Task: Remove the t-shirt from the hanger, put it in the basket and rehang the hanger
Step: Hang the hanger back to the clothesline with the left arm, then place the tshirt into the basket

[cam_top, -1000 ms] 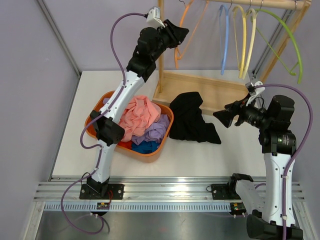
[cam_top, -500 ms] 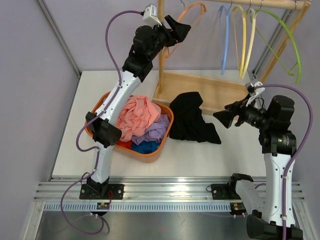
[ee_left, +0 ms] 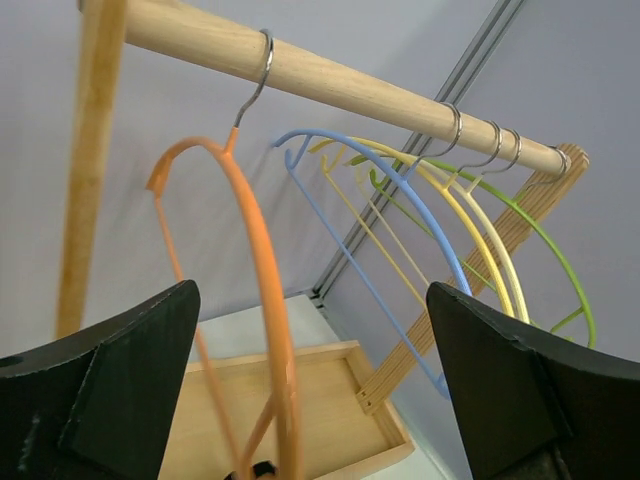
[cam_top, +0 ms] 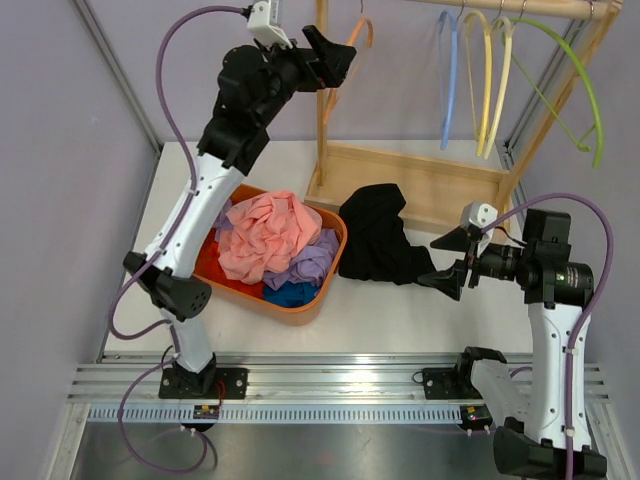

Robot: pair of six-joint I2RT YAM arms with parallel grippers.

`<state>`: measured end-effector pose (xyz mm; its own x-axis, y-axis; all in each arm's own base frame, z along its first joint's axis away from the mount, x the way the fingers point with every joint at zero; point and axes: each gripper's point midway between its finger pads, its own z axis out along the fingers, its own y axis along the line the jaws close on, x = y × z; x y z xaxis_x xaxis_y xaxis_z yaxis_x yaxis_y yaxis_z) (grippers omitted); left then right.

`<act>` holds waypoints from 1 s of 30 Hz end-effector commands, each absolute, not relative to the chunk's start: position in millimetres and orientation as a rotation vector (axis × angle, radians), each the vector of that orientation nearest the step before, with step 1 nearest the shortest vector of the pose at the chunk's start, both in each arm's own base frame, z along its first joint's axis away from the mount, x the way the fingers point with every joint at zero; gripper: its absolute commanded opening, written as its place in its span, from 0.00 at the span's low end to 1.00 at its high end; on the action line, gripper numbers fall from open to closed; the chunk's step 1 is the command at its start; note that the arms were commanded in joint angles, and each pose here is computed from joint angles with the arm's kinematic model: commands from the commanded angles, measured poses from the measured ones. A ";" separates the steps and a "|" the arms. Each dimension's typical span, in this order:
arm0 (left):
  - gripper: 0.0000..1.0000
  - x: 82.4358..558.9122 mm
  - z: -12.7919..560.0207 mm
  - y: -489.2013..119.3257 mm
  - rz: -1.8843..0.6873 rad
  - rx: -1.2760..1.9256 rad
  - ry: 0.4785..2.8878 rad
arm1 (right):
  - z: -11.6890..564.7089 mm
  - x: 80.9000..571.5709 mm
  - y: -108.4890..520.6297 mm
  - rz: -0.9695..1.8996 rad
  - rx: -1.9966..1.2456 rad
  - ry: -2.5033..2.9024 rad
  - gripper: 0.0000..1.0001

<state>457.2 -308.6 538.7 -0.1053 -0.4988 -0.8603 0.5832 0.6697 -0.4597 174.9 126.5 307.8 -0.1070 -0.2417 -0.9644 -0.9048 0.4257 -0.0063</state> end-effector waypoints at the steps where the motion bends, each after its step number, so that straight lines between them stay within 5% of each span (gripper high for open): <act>1: 0.99 431.5 563.9 -272.8 -0.795 0.117 1.354 | 297.9 162.2 133.4 0.812 -1.207 1.495 0.84; 6: 0.99 415.3 550.6 -253.3 -0.708 0.156 1.383 | 266.0 190.6 136.0 0.787 -1.225 1.671 0.84; 15: 0.99 332.8 488.1 -204.4 -0.590 0.288 1.545 | 206.7 280.7 150.4 0.327 -1.166 1.867 0.82; 26: 0.99 231.6 398.4 -136.3 -0.584 0.168 1.619 | 119.1 347.8 171.7 -0.080 -1.030 2.020 0.92; 28: 0.99 221.2 391.1 -129.5 -0.582 0.163 1.613 | 98.9 351.5 175.4 -0.080 -1.051 2.092 0.76; 30: 0.99 216.1 387.1 -128.0 -0.585 0.173 1.611 | 96.8 352.2 183.5 -0.033 -1.068 2.113 0.43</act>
